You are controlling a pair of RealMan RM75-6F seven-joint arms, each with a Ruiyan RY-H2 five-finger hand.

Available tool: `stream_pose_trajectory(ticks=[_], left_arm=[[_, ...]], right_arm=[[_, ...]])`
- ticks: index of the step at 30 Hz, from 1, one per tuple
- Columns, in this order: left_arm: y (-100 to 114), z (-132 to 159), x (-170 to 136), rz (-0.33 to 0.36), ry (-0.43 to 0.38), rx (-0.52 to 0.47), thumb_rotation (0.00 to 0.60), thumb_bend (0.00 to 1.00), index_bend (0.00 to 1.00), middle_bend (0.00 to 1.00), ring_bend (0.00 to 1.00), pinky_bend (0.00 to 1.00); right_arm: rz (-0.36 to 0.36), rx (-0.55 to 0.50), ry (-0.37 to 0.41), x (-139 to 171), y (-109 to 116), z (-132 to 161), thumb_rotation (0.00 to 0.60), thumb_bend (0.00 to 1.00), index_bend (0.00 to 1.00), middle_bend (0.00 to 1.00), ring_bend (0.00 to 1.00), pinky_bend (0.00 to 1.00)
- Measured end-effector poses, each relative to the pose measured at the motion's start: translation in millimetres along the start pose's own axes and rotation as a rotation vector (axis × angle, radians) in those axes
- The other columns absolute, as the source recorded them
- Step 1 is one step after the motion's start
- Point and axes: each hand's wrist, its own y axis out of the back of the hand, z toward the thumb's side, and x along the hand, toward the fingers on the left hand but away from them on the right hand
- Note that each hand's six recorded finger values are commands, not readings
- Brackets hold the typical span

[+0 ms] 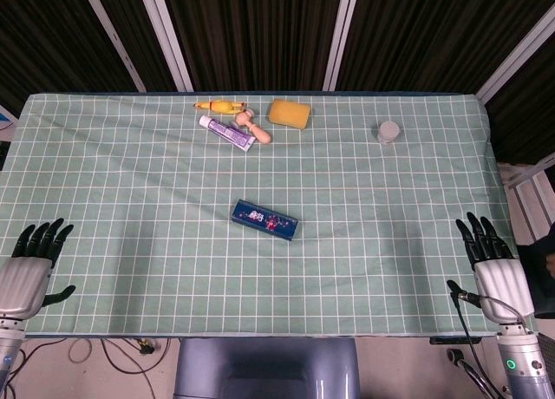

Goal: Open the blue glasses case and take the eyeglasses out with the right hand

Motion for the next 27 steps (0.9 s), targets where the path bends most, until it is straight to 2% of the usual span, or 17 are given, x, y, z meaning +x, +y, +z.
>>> stream_pose_trajectory(ticks=[17,22,27], left_arm=[[-1,0,0,0.004,0.002,-0.017,0.6,0.0,0.0,0.0,0.0,0.0],[-1,-2,2,0.006,0.009,-0.03,0.6,0.0,0.0,0.0,0.0,0.0],[-1,-2,3,0.003,0.014,-0.038,0.6,0.0,0.0,0.0,0.0,0.0]], right_arm=[[0.049,-0.029,-0.053,-1,-3,1,0.6,0.02,0.0,0.0,0.0,0.24],[0.065,-0.058,-0.055,-5,-5,11,0.6,0.02,0.0,0.0,0.0,0.24],[0.112,-0.075,-0.051,-17,-11,28,0.6,0.03,0.0,0.0,0.0,0.24]])
